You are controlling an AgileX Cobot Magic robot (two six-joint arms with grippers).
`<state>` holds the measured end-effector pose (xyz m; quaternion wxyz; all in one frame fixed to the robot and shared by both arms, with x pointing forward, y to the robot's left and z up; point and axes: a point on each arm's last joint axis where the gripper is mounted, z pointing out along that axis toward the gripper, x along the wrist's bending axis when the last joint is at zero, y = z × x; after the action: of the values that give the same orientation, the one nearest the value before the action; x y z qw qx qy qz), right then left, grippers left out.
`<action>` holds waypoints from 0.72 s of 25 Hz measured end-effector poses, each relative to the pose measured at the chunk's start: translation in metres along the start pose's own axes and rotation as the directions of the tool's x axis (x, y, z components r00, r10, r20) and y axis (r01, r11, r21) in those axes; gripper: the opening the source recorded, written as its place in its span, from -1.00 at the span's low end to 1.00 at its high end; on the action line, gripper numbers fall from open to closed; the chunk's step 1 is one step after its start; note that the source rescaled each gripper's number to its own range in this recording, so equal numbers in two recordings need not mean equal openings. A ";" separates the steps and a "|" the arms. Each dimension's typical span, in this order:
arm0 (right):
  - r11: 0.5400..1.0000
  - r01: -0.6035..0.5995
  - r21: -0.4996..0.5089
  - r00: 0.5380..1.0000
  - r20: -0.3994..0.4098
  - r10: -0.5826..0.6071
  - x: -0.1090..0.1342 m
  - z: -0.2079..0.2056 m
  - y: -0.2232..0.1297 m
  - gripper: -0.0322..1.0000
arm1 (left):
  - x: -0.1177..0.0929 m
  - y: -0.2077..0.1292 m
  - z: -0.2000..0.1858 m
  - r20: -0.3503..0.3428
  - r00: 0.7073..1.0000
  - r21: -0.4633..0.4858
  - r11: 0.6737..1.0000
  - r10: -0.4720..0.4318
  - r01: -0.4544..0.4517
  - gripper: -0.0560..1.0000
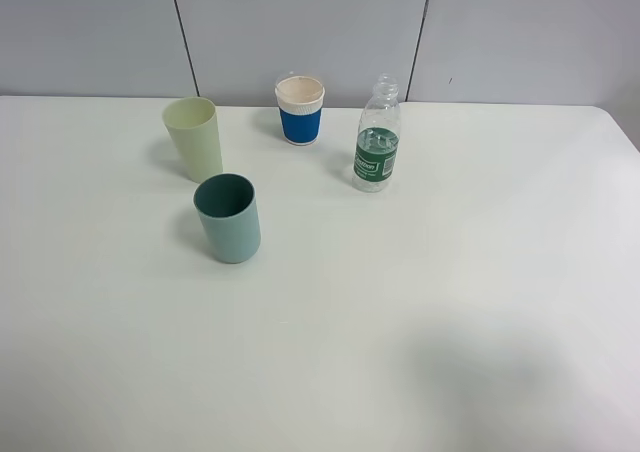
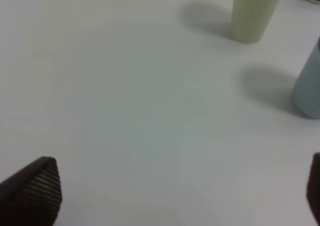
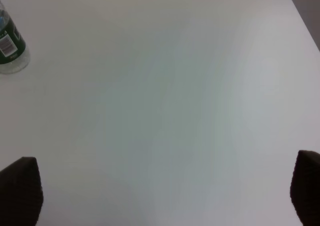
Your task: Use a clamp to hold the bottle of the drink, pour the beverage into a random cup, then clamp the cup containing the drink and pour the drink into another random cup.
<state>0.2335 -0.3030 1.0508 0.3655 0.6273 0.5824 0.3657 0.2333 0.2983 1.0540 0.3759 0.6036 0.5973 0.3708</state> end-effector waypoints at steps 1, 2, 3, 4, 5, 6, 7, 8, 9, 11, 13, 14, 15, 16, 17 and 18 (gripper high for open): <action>1.000 0.000 0.000 1.000 0.000 0.000 0.000 0.000 0.000 0.98 | 0.000 0.000 0.000 0.001 1.000 0.000 1.000 0.000 0.000 0.98; 1.000 0.000 0.000 1.000 0.000 0.000 0.000 0.000 0.000 0.98 | 0.000 0.000 0.000 0.001 1.000 0.000 1.000 0.000 0.000 0.98; 1.000 0.000 0.000 1.000 0.000 0.000 0.000 0.000 0.000 0.98 | 0.000 0.000 0.000 0.001 1.000 0.000 1.000 0.000 0.000 0.98; 1.000 0.000 0.000 1.000 0.000 0.000 0.000 0.000 0.000 0.98 | 0.000 0.000 0.000 0.001 1.000 0.000 1.000 0.000 0.000 0.98; 1.000 0.000 0.000 1.000 0.000 0.000 0.000 0.000 0.000 0.98 | 0.000 0.000 0.000 0.001 1.000 0.000 1.000 0.000 0.000 0.98; 1.000 0.000 0.000 1.000 0.000 0.000 0.000 0.000 0.000 0.98 | 0.000 0.000 0.000 0.001 1.000 0.000 1.000 0.000 0.000 0.98; 1.000 0.000 0.000 1.000 0.000 0.000 0.000 0.000 0.000 0.98 | 0.000 0.000 0.000 0.001 1.000 0.000 1.000 0.000 0.000 0.98; 1.000 0.000 0.000 1.000 0.000 0.000 0.000 0.000 0.000 0.98 | 0.000 0.000 0.000 0.001 1.000 0.000 1.000 0.000 0.000 0.98; 1.000 0.000 0.000 1.000 0.000 0.000 0.000 0.000 0.000 0.98 | 0.000 0.000 0.000 0.001 1.000 0.000 1.000 0.000 0.000 0.98; 1.000 0.000 0.000 1.000 0.000 0.000 0.000 0.000 0.000 0.98 | 0.000 0.000 0.000 0.001 1.000 0.000 1.000 0.000 0.000 0.98; 1.000 0.000 0.000 1.000 0.000 0.000 0.000 0.000 0.000 0.98 | 0.000 0.000 0.000 0.001 1.000 0.000 1.000 0.000 0.000 0.99; 1.000 0.000 0.000 1.000 0.000 0.000 0.000 0.000 0.000 0.98 | 0.000 0.000 0.000 0.001 1.000 0.000 1.000 0.000 0.000 0.99; 1.000 0.000 0.000 1.000 0.000 0.000 0.000 0.000 0.000 0.98 | 0.000 0.000 0.000 0.001 1.000 0.000 1.000 0.000 0.000 0.99; 1.000 0.000 0.000 1.000 0.000 0.000 0.000 0.000 0.000 0.98 | 0.000 0.000 0.000 0.001 1.000 0.000 1.000 0.000 0.000 0.99; 1.000 0.000 0.000 1.000 0.000 0.000 0.000 0.000 0.000 0.98 | 0.000 0.000 0.000 0.001 1.000 0.000 1.000 0.000 0.000 0.99; 1.000 0.000 0.000 1.000 0.000 0.000 0.000 0.000 0.000 0.98 | 0.000 0.000 0.000 0.001 1.000 0.000 1.000 0.000 0.000 0.99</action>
<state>0.2335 -0.3030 1.0508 0.3655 0.6273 0.5824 0.3657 0.2333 0.2983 1.0540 0.3760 0.6039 0.5971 0.3707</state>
